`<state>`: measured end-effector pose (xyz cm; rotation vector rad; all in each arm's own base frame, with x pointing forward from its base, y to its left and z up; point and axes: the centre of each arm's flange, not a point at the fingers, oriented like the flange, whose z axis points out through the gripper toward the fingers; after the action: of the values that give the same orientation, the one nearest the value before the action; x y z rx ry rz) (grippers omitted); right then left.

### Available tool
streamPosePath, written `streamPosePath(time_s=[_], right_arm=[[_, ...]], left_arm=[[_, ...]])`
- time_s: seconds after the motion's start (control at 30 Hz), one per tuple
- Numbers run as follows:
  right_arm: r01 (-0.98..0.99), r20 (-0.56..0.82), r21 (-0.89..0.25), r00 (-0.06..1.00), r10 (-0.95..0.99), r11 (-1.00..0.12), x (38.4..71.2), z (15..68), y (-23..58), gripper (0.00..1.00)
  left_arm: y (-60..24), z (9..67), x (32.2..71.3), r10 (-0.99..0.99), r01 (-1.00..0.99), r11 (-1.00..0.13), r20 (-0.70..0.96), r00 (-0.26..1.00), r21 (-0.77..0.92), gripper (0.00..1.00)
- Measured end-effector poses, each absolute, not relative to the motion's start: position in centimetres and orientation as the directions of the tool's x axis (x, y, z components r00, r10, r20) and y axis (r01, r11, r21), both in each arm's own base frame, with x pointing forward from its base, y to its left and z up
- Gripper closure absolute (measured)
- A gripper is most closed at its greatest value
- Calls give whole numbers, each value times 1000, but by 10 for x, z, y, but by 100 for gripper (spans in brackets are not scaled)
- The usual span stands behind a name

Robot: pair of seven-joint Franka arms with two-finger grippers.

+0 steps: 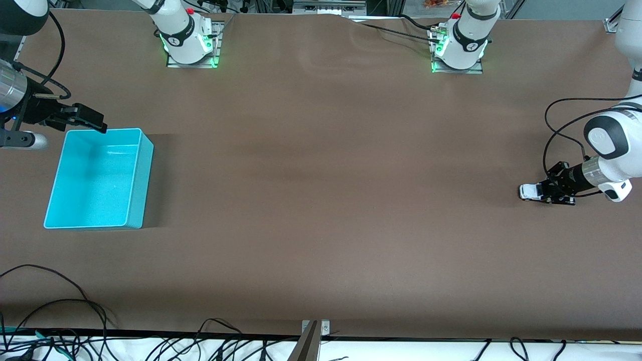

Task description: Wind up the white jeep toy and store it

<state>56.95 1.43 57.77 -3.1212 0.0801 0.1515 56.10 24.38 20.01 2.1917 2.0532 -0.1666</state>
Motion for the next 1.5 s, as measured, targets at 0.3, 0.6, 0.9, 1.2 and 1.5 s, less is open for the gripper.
streamPosePath(time_s=[0.3, 0.6, 0.9, 1.2, 1.5], right_arm=[[-52, -97, -13, 994, -50, -999, 570, 578, 14, 0], [-52, -97, -13, 994, -50, -999, 570, 578, 14, 0], [-52, -97, -13, 994, -50, -999, 570, 578, 14, 0], [-52, -97, -13, 994, -50, -999, 570, 578, 14, 0], [-52, -97, -13, 994, -50, -999, 569, 578, 14, 0]], left_arm=[[260, 201, 560, 985, 997, -66, -157, 69, 27, 50], [272, 180, 546, 983, 997, -74, -173, 67, -38, 16], [281, 229, 560, 974, 992, -94, -212, 74, -86, 0], [277, 269, 562, 974, 991, -110, -208, 92, -81, 0], [237, 310, 575, 959, 980, -190, -226, 170, -67, 0]])
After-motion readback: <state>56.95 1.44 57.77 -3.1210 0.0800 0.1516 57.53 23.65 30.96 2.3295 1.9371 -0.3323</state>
